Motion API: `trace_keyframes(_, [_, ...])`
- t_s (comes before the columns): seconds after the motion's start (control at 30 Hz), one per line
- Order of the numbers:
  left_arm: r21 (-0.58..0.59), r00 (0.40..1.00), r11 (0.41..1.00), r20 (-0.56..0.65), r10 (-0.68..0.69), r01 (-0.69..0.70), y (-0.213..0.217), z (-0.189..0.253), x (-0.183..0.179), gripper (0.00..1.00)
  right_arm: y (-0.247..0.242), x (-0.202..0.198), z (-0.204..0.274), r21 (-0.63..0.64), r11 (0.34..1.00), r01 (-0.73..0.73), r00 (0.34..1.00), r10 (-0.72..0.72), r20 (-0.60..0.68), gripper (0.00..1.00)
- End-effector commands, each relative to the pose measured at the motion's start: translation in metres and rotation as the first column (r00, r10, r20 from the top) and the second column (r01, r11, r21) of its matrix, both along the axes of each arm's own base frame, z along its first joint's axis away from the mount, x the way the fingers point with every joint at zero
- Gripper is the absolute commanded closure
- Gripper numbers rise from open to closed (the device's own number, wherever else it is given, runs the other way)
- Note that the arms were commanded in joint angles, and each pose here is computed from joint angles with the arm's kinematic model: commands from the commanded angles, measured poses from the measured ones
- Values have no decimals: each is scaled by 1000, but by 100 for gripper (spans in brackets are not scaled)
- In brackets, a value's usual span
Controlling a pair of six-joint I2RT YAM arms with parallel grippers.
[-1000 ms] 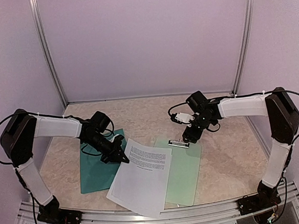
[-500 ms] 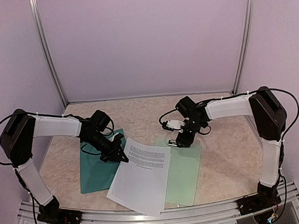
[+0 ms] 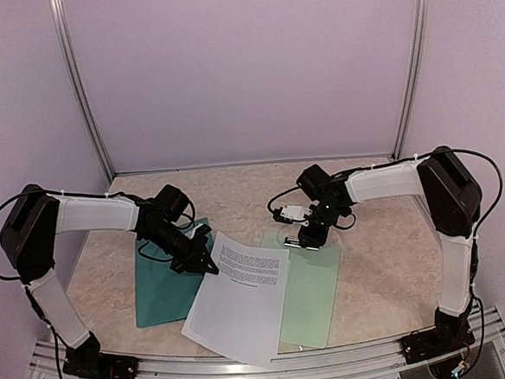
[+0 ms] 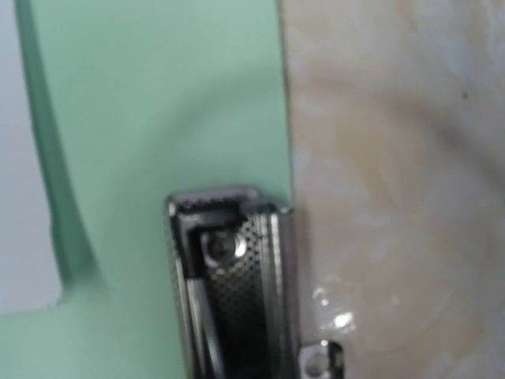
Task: Put the files into the folder
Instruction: Open the folder with files at the center of the board.
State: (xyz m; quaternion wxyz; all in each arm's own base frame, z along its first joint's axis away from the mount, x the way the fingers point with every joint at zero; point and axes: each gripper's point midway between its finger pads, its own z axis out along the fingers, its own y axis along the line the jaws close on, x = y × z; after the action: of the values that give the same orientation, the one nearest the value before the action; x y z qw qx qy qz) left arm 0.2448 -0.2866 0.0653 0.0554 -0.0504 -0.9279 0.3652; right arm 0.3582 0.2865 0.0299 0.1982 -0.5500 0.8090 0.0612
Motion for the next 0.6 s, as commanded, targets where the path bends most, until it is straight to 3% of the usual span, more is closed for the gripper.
trace_keyframes(0.0, [3, 999, 1000, 32, -13, 13, -3, 6, 4, 100, -1, 3, -5, 19, 1000, 3, 999, -3, -36, 72])
trace_keyframes(0.4, [4, 999, 1000, 42, -16, 15, -3, 9, 4, 100, -2, 1, -14, 38, 999, 19, 997, -16, -73, 74])
trace_keyframes(0.57, [4, 999, 1000, 45, -16, 16, -3, 9, 5, 100, -4, 0, -21, 29, 999, 25, 996, -23, -82, 87])
